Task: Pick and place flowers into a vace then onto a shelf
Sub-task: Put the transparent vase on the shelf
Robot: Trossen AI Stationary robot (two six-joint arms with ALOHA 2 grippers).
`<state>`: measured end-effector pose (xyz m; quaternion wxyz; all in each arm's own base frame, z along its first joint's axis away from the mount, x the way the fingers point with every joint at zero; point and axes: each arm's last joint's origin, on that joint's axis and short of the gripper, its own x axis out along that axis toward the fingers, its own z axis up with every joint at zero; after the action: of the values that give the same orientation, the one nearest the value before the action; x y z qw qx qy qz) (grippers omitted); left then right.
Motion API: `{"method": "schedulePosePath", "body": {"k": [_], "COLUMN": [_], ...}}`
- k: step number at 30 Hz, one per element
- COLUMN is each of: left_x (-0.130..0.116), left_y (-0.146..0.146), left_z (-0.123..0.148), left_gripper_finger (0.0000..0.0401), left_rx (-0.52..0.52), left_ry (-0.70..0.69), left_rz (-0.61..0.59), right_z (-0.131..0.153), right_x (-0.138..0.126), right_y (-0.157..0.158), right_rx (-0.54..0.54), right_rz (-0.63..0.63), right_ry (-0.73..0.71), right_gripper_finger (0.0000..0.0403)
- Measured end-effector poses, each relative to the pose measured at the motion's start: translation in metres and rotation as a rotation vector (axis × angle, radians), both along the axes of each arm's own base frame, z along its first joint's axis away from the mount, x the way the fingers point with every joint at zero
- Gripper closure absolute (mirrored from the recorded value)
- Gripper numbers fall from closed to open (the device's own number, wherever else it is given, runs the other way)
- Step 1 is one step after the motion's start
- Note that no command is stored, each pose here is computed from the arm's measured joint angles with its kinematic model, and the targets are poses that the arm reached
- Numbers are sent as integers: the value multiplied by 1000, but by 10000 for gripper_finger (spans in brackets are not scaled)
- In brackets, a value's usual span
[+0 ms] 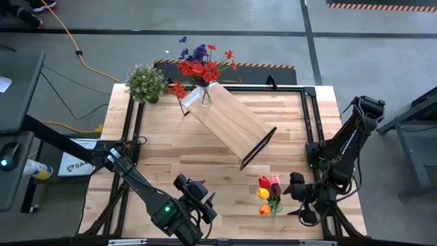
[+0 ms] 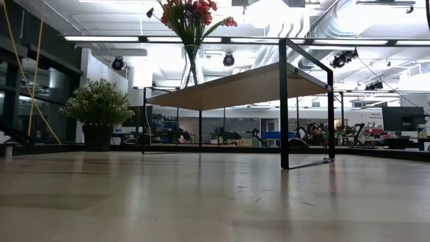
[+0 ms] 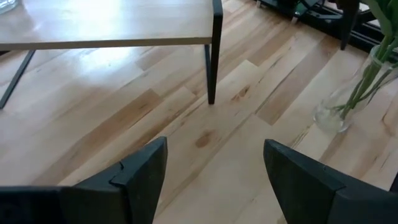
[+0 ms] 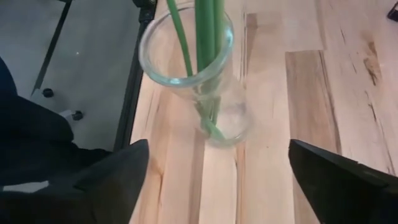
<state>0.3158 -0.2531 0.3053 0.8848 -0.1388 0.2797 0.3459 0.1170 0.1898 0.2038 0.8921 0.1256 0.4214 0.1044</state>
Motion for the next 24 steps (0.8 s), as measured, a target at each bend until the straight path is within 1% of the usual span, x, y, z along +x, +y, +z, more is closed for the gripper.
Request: {"method": "schedulePosePath", "body": {"k": [2,4,8,13,16,20,24], "left_x": [0,0,-1,0,0,0,0], "left_y": [0,-1,-2,-2,-2,-2,-2], "left_z": [0,-1,-2,-2,-2,-2,-2], "left_gripper_finger": [100,101,105,102,101,104,103], "left_rx": [-8,-29,-64,-78,-78,-78,-78], "left_ry": [6,21,51,54,54,54,54], "left_rz": [-2,-6,-13,-15,-15,-15,-15], "right_z": [0,-1,0,1,1,0,1], "right_x": [0,1,1,0,-1,-1,1], "right_y": [-1,-1,-1,3,3,3,2], "right_rx": [-7,-9,-2,100,132,122,95], "right_rz": [-2,-4,-13,-10,-6,8,-30], "right_ry": [6,6,-10,71,110,106,55], "right_gripper_finger": [13,5,12,10,9,10,12]}}
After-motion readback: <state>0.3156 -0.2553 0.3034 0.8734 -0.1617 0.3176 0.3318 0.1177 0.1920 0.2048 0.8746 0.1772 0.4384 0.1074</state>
